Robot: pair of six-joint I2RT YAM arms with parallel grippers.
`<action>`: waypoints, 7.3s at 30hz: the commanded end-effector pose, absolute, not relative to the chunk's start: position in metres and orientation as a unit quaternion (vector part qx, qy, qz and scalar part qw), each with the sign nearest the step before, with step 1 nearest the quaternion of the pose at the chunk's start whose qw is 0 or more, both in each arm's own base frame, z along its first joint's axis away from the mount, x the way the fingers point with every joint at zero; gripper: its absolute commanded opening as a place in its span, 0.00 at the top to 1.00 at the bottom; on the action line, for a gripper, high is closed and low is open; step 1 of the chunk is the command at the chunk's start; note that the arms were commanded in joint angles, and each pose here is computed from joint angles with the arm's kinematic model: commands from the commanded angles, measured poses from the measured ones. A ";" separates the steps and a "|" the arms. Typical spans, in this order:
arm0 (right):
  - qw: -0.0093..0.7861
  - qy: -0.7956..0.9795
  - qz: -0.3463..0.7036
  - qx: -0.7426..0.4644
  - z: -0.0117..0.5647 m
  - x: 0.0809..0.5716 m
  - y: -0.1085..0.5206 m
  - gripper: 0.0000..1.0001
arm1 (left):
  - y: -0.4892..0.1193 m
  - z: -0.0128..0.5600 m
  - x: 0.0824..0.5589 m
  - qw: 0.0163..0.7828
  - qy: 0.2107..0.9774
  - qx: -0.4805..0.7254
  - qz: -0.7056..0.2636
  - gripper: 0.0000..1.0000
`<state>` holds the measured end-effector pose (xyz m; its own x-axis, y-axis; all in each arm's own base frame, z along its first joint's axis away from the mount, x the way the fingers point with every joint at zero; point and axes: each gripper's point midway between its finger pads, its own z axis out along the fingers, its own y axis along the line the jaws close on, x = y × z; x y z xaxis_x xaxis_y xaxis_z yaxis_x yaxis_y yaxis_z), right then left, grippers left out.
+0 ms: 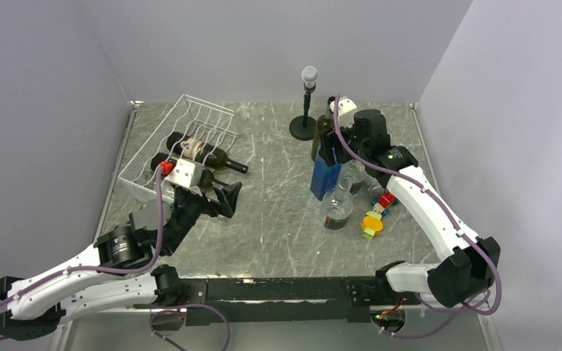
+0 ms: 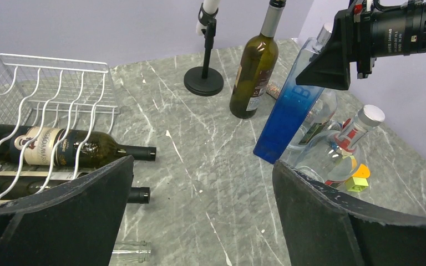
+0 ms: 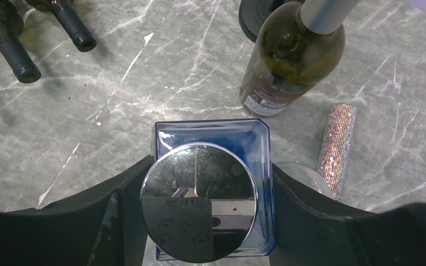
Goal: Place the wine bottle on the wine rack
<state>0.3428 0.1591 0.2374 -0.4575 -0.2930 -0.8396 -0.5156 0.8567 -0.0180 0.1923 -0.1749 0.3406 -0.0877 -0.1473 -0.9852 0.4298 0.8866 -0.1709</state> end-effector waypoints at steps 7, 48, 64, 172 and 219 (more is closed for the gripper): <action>0.521 0.794 0.196 -0.243 0.291 0.338 0.183 1.00 | -0.179 0.336 0.190 0.658 0.710 0.092 -0.233 0.01; 0.453 0.697 0.511 -0.216 0.415 0.218 0.270 1.00 | -0.273 0.228 0.167 0.589 0.699 0.242 -0.325 0.01; 0.428 0.677 0.552 -0.229 0.419 0.197 0.275 1.00 | -0.282 0.199 0.175 0.572 0.718 0.280 -0.279 0.01; 0.251 0.754 0.278 -0.539 0.211 0.134 0.287 0.01 | -0.178 0.299 0.206 0.706 0.409 0.521 0.248 0.99; 0.344 0.804 0.209 -0.439 0.239 0.171 0.282 1.00 | -0.176 0.287 0.216 0.684 0.463 0.498 0.264 0.01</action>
<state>0.1366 0.2829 0.2048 -0.3791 -0.6654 -0.6431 -0.9095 0.3962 0.1263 0.2162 -0.1771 0.2404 0.4279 0.8785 -0.2125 0.1574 0.1591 0.9746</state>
